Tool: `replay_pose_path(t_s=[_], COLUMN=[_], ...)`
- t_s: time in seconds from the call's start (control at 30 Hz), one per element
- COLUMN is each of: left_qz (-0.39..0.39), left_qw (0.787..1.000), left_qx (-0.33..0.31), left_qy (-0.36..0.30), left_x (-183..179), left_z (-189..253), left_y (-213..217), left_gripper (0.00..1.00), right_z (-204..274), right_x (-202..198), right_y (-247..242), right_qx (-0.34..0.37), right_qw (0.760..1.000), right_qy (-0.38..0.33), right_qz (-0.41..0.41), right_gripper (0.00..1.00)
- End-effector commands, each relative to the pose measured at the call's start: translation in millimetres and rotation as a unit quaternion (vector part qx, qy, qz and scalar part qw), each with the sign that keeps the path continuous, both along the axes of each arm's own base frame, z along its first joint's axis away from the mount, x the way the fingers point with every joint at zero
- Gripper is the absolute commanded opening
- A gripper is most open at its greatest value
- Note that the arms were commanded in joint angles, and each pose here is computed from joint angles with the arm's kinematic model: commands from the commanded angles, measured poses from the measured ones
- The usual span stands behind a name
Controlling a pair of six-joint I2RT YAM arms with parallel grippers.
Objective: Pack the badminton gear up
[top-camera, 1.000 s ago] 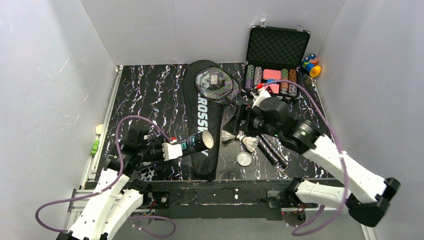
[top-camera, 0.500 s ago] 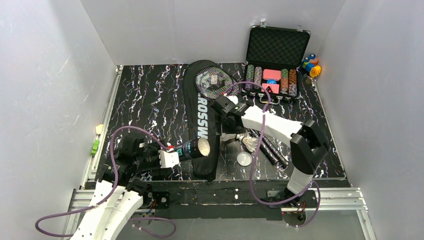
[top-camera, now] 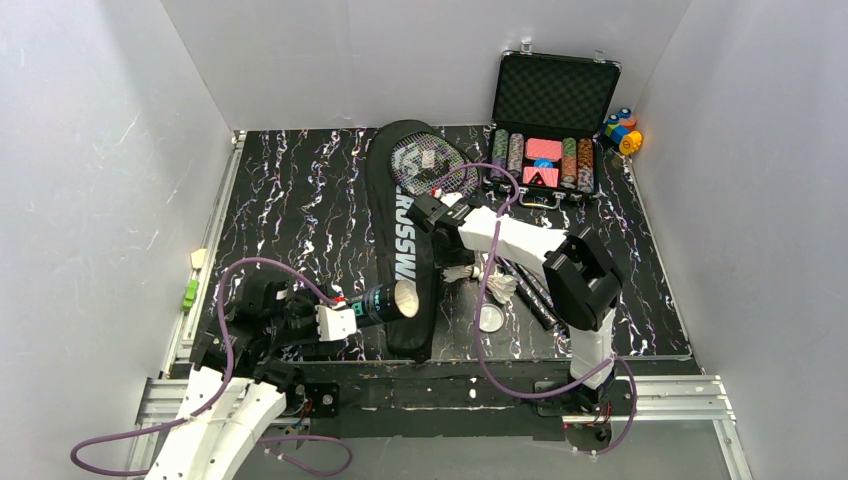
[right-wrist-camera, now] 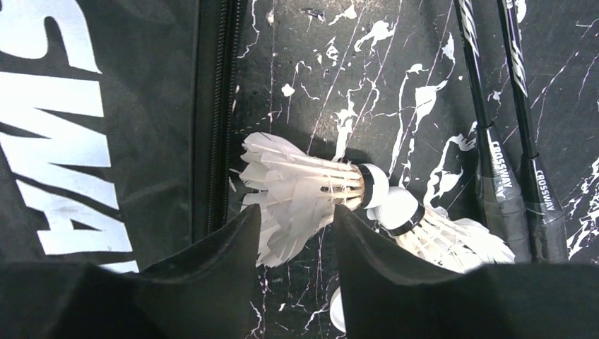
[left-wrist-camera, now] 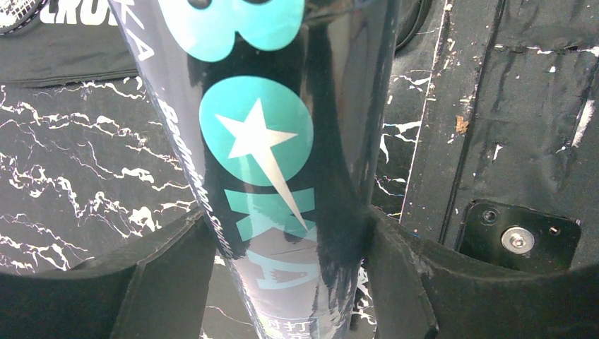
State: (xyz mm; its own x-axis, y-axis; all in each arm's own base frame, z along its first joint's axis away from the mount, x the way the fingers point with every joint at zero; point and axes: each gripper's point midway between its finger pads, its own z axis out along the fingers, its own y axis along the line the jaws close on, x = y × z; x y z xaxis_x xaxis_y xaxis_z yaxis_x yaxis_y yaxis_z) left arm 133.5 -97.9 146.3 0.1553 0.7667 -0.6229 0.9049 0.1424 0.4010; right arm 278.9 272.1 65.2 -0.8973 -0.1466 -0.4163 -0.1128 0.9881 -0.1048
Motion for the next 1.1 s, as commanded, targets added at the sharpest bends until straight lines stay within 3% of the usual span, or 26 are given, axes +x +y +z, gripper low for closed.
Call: replay_pose_path(t_s=[0.0, 0.4, 0.57, 0.7, 0.83, 0.97, 1.07], left_qz=[-0.006, -0.006, -0.006, -0.005, -0.005, -0.005, -0.005], left_qw=[1.000, 1.000, 1.000, 1.000, 1.000, 1.000, 1.000], left_qx=[-0.010, -0.014, -0.016, -0.017, -0.021, -0.027, -0.027], left_qy=[-0.010, -0.013, -0.012, -0.009, -0.008, -0.006, -0.008], left_x=[0.4, 1.5, 2.9, 5.4, 8.8, 10.8, 13.4], left_z=[5.8, 9.8, 9.3, 8.1, 8.7, 9.5, 10.4], left_y=[-3.1, -4.5, -5.6, -6.9, -9.4, -11.9, -12.8], left_gripper=[0.11, 0.12, 0.12, 0.12, 0.12, 0.12, 0.12], right_z=[11.4, 50.8, 96.7, 148.9, 207.5, 259.1, 273.9], right_x=[9.3, 8.5, -0.6, -23.5, -62.6, -115.3, -147.4], right_y=[-1.0, -12.3, -22.3, -29.2, -16.6, -8.5, -2.4], right_qx=[-0.020, -0.019, 0.020, 0.111, 0.283, 0.452, 0.526], right_qw=[1.000, 0.998, 0.995, 0.986, 0.946, 0.869, 0.824], right_qy=[-0.021, -0.062, -0.097, -0.124, -0.144, -0.150, -0.121], right_qz=[-0.003, -0.005, -0.004, 0.010, 0.063, 0.134, 0.174], right_gripper=[0.48, 0.02, 0.01, 0.01, 0.01, 0.01, 0.01])
